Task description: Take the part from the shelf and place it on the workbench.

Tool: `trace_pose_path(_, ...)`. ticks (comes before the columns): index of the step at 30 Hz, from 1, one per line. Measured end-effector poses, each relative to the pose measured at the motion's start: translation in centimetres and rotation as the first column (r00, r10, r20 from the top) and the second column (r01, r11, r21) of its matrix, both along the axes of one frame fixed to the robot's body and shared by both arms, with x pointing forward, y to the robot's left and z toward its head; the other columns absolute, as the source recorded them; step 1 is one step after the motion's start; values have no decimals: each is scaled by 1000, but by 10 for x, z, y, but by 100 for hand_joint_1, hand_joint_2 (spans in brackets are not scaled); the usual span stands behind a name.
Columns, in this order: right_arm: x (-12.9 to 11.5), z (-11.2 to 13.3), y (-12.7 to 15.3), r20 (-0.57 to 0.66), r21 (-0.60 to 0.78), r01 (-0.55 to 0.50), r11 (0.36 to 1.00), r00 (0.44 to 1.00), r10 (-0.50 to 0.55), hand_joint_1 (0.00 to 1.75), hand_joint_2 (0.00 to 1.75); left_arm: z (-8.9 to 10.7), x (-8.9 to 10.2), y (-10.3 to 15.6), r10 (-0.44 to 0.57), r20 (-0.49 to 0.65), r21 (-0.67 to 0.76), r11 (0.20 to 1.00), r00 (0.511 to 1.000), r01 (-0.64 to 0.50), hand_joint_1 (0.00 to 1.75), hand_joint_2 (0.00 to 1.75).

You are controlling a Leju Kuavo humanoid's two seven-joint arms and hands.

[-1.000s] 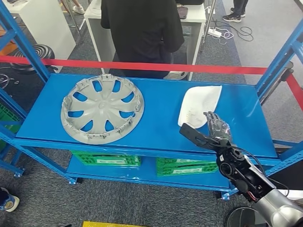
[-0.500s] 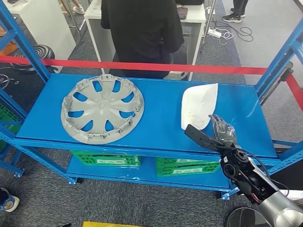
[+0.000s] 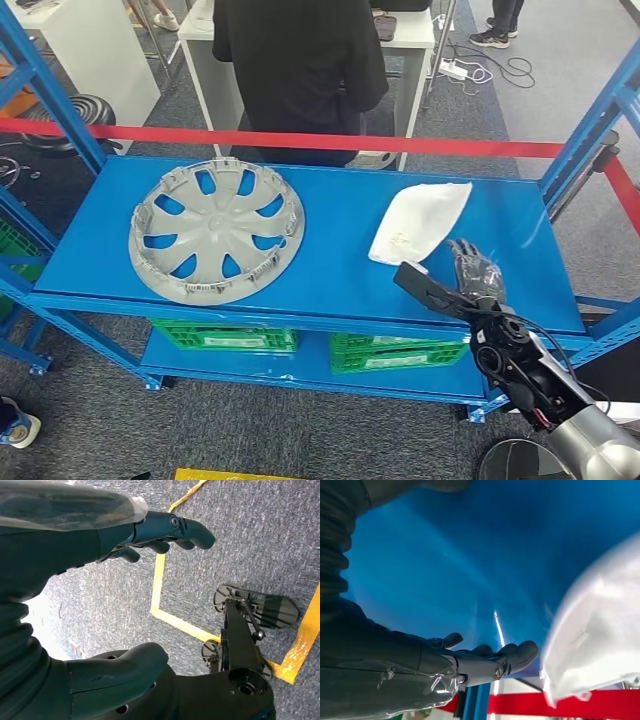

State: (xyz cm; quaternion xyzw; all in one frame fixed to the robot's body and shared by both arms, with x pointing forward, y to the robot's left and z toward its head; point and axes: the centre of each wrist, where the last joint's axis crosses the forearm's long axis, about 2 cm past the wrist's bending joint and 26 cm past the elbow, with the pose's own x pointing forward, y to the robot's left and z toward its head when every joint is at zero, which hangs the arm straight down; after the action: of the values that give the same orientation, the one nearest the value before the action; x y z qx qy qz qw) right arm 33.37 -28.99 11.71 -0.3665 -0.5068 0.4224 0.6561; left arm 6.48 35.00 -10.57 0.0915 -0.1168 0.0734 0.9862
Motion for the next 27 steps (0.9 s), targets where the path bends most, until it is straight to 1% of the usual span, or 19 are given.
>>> trace_pose_path(14,0,18,11,43,-51,-22,998,999,24,0,175,0,0,0,10,-7,-2,1000,1000,-10,0,175)
trace_pose_path(23,6,51,24,100,-56,-57,997,993,62,0,175,0,0,-1,15,-11,-5,1000,1000,-15,0,175)
trace_pose_path(27,12,63,21,110,-46,-62,997,992,67,0,175,0,0,-2,9,-10,-5,1000,1000,-9,0,175)
